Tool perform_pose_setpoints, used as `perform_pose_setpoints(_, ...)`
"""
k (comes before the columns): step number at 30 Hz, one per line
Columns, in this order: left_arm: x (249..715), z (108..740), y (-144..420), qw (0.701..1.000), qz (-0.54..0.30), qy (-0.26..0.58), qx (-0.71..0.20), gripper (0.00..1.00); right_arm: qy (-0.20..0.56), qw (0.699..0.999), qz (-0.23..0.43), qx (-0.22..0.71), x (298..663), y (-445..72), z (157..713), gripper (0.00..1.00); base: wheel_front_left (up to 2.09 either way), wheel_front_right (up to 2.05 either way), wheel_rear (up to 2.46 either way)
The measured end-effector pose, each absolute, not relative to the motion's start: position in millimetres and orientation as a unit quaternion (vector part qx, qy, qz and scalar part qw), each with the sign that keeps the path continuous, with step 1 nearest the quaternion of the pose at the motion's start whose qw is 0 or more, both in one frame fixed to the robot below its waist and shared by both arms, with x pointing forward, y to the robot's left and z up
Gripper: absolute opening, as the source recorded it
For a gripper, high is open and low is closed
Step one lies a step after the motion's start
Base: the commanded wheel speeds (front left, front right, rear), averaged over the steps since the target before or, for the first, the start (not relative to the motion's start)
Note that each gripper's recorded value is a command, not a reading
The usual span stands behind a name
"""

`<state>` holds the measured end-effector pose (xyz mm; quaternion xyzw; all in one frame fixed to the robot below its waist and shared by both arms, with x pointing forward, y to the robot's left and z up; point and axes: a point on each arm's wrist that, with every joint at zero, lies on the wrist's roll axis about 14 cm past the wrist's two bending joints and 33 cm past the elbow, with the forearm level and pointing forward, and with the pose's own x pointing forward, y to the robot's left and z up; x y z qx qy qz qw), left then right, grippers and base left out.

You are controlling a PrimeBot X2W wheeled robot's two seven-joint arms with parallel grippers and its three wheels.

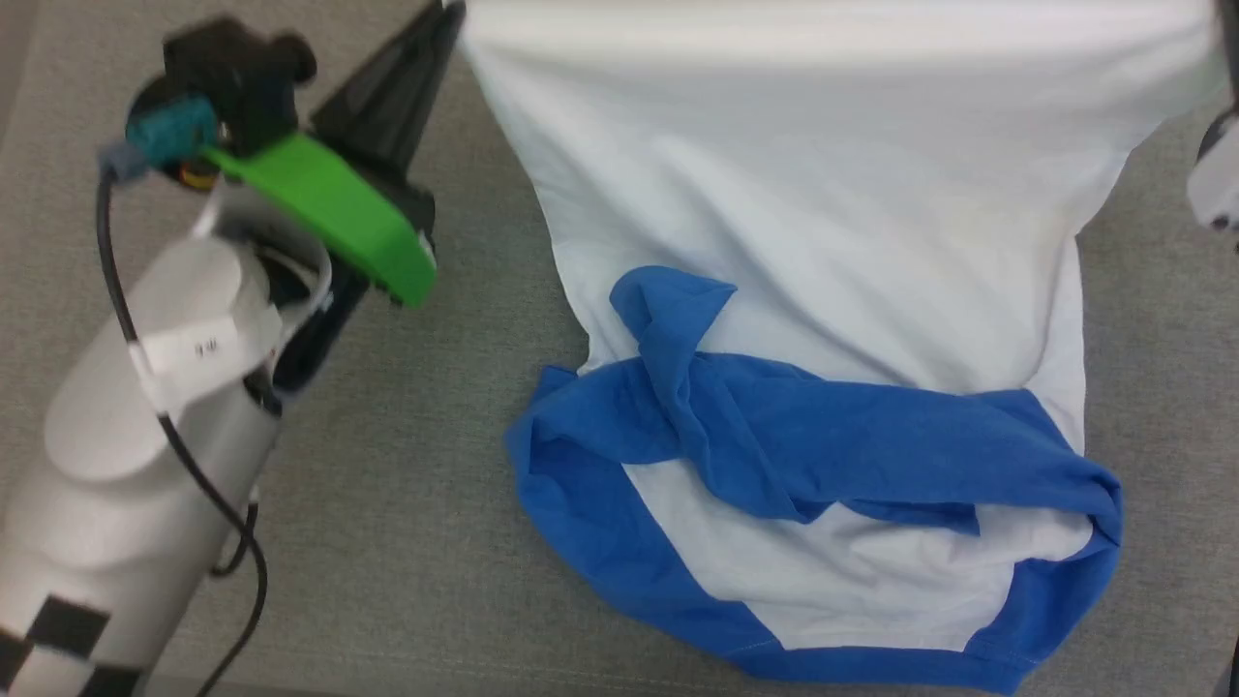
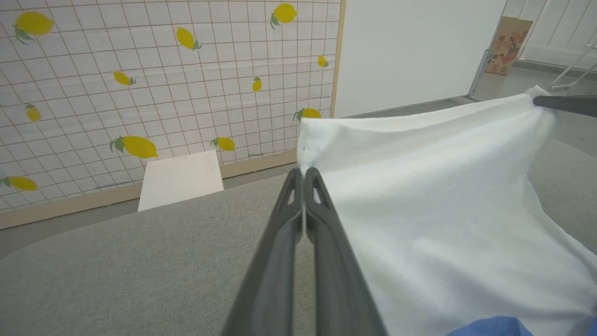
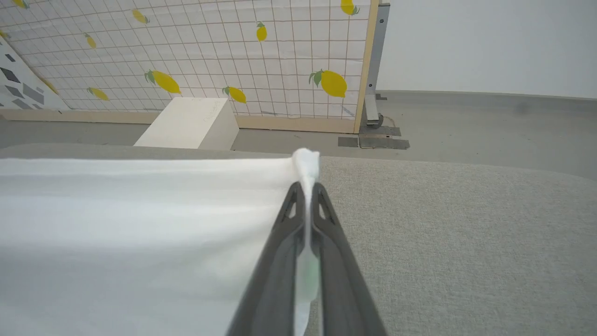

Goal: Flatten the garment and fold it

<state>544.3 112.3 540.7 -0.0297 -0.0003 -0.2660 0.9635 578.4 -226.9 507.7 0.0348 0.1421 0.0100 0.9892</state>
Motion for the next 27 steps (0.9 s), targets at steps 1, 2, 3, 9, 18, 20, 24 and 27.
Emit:
perform_pose_setpoints(1,536,542,114,0.964,-0.265,-0.001,-0.029,0.0,0.139,0.989,0.012,0.039,571,-226,510,0.0,0.0,0.0,0.0)
perform_pose_setpoints(2,528,543,115,0.964,-0.263,-0.003,-0.03,0.0,0.137,0.99,0.014,0.043,564,-225,511,0.0,0.0,0.0,0.0)
perform_pose_setpoints(3,522,544,116,0.965,-0.262,-0.004,-0.03,0.0,0.136,0.99,0.015,0.044,558,-225,512,0.0,0.0,0.0,0.0)
perform_pose_setpoints(9,475,553,120,0.967,-0.251,-0.018,-0.03,0.0,0.13,0.989,0.017,0.075,512,-222,514,0.0,0.0,0.0,0.0)
perform_pose_setpoints(18,402,545,113,0.971,-0.236,-0.01,-0.03,0.0,0.127,0.986,-0.003,0.109,436,-228,513,0.0,0.0,0.0,0.0)
perform_pose_setpoints(20,390,544,111,0.972,-0.232,-0.007,-0.038,0.0,0.129,0.985,-0.004,0.114,424,-227,512,0.0,0.0,0.0,0.0)
perform_pose_setpoints(24,369,541,108,0.974,-0.221,-0.002,-0.058,0.0,0.136,0.982,-0.007,0.129,399,-224,508,0.0,0.0,0.0,0.0)
perform_pose_setpoints(27,353,538,102,0.972,-0.218,0.007,-0.086,0.0,0.147,0.98,-0.011,0.135,381,-225,501,0.0,0.0,0.0,0.0)
